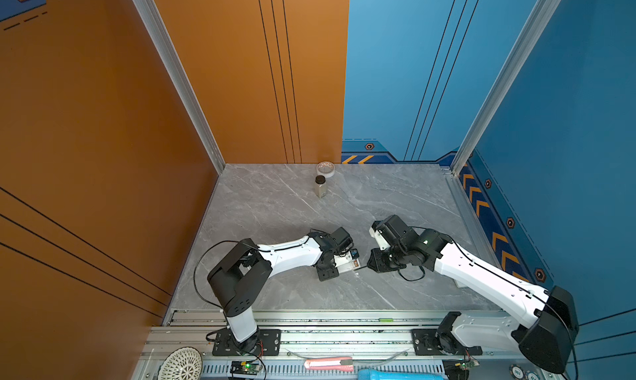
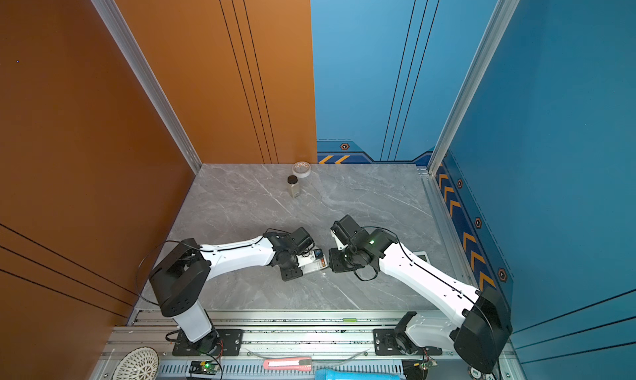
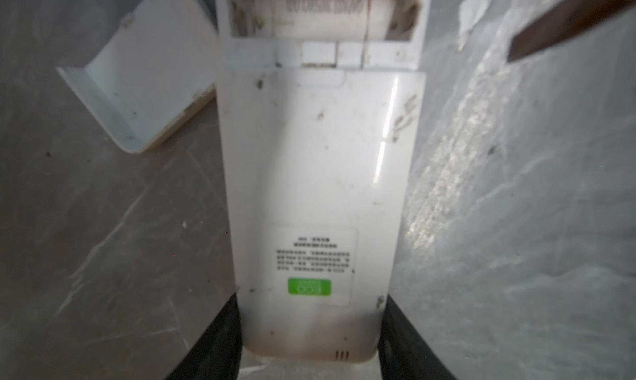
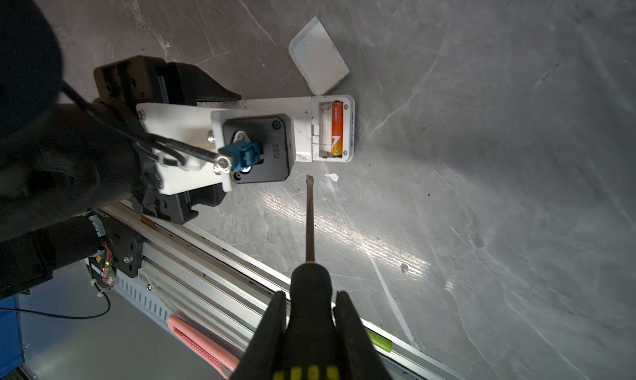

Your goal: Unload the batteries from the remote control

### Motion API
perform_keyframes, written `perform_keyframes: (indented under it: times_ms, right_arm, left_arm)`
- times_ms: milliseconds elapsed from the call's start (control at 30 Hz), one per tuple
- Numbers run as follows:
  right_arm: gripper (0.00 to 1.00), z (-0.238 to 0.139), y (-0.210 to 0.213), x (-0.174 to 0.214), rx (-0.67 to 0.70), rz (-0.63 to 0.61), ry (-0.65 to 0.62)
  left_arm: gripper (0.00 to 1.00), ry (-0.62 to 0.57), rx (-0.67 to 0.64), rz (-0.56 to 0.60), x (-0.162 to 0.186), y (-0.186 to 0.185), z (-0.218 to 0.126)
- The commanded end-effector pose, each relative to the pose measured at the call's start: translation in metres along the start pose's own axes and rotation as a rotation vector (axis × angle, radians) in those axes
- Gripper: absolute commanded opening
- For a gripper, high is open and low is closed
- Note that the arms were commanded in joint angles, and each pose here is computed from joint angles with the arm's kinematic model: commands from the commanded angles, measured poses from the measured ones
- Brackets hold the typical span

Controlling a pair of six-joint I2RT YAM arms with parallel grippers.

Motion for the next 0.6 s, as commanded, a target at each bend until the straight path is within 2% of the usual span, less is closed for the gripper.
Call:
perform_keyframes:
  times_ms: [0, 200, 567]
  right_arm:
    - [0.00, 0.000, -0.005, -0.005, 0.049, 0.015, -0.024]
    - [0.00, -0.003, -0.014, -0.010, 0.082, 0.053, -0.062]
    - [0.00, 0.008, -0.011, -0.015, 0.041, 0.046, -0.038]
  left_arm:
    - [0.42, -0.028, -0.020, -0.011, -0.001, 0.000, -0.008]
    - [0.42, -0.027, -0.020, -0.010, 0.000, 0.000, -0.008]
    - [0.41, -0.028, -0.024, -0.010, 0.000, 0.000, -0.008]
Point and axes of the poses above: each gripper's point midway between its finger pads, its own z axis out along the fingers, its own y axis along the line the jaws close on, x = y × z, the point moved 10 cm from there along -z, back along the fingers, and after that the axes turned 12 degrees about -z, right-handed, at the moved point
